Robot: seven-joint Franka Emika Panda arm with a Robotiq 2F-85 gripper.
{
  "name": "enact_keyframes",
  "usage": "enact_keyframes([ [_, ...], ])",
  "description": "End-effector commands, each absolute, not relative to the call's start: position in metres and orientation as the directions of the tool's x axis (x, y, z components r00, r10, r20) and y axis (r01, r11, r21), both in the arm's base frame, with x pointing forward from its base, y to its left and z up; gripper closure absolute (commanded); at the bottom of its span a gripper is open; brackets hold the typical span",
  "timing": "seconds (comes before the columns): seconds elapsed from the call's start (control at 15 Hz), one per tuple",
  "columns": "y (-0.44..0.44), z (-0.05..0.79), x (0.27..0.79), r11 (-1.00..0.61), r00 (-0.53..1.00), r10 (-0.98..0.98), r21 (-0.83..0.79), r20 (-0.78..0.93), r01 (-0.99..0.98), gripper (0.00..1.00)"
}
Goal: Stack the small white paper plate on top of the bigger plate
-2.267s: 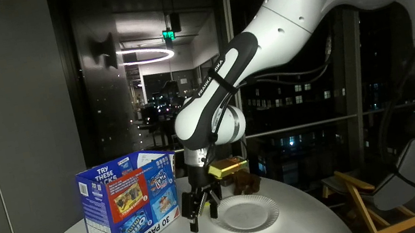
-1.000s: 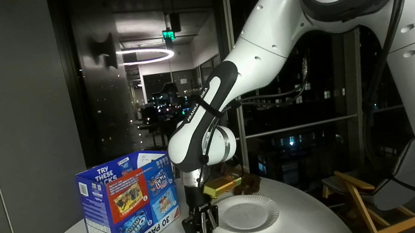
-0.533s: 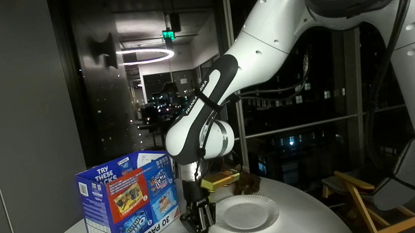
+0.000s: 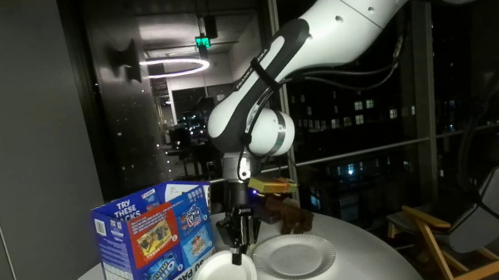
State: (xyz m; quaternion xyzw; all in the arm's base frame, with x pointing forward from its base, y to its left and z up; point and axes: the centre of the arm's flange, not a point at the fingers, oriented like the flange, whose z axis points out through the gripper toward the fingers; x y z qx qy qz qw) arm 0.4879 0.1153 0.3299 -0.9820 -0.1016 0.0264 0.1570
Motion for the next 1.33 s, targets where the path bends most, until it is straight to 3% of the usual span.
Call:
enact_keyframes([
  [0.0,0.088,0.358,0.453,-0.917,0.987,0.153,-0.367,0.039,0.157,0.91],
  [0.6,-0.005,0.342,0.398,-0.873,0.967,-0.246,-0.447,0.058,-0.196,0.91],
  [1.27,-0.056,0.328,0.378,-0.755,0.777,-0.614,-0.387,0.137,-0.529,0.91],
])
